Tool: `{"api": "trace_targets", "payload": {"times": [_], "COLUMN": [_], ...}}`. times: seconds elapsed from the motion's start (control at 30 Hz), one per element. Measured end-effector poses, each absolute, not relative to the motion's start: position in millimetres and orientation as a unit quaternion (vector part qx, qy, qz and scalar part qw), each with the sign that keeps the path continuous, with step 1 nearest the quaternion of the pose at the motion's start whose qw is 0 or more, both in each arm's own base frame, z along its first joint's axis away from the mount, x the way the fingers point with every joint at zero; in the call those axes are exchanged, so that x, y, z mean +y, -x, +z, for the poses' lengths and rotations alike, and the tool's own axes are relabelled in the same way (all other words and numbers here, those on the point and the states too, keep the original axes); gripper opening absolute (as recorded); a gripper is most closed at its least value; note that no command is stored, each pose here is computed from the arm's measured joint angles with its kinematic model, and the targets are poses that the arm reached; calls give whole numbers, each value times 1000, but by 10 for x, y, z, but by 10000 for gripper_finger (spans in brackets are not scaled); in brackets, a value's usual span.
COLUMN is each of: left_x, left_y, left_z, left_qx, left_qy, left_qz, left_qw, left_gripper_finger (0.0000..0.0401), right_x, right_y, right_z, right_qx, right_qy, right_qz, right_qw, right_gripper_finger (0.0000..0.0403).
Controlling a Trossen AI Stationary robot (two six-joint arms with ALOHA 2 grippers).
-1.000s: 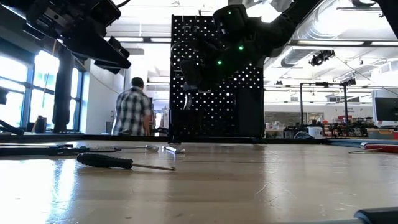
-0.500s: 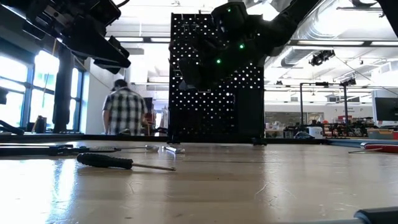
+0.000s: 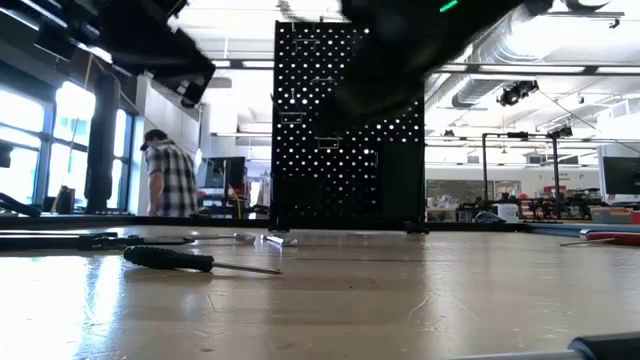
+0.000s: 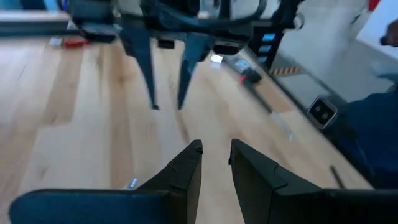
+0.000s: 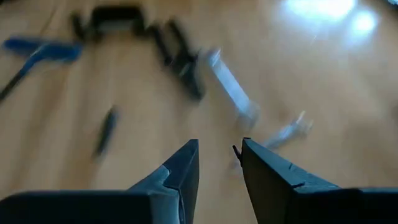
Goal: Hang tools onto peg board
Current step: Put the socket into the left bin on the pegboard
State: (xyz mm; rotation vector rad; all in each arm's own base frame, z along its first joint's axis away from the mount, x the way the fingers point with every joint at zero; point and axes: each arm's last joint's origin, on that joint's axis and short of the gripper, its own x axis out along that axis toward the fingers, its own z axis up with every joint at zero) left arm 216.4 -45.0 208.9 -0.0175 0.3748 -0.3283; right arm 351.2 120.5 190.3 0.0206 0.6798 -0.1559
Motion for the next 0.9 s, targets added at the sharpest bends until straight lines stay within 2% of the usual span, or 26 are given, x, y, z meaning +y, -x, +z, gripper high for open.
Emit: {"api": "trace_targets", "payload": {"times": [0.23, 0.47, 0.7, 0.9], "left_x": [-629, -817, -968, -1015], "left_y": [-2550, -3265, -3865, -4201], "left_z": [1882, 1662, 1513, 1359], "left_qx": [150, 179, 179, 210], "left_qy": [11, 0, -5, -35], "left_qz": [-183, -223, -272, -276], "left_qw": [972, 958, 945, 937], "left_gripper_finger": [78, 78, 78, 82], "right_x": [1746, 2079, 2304, 2431], "right_y": [-2795, -2270, -1917, -1752], "right_z": [2005, 1940, 1909, 1890], "right_qx": [454, 564, 613, 623], "right_qy": [-109, -168, -199, -220], "right_qz": [-94, -111, -133, -144], "right_qw": [879, 801, 753, 737], "right_gripper_finger": [115, 115, 115, 115]}}
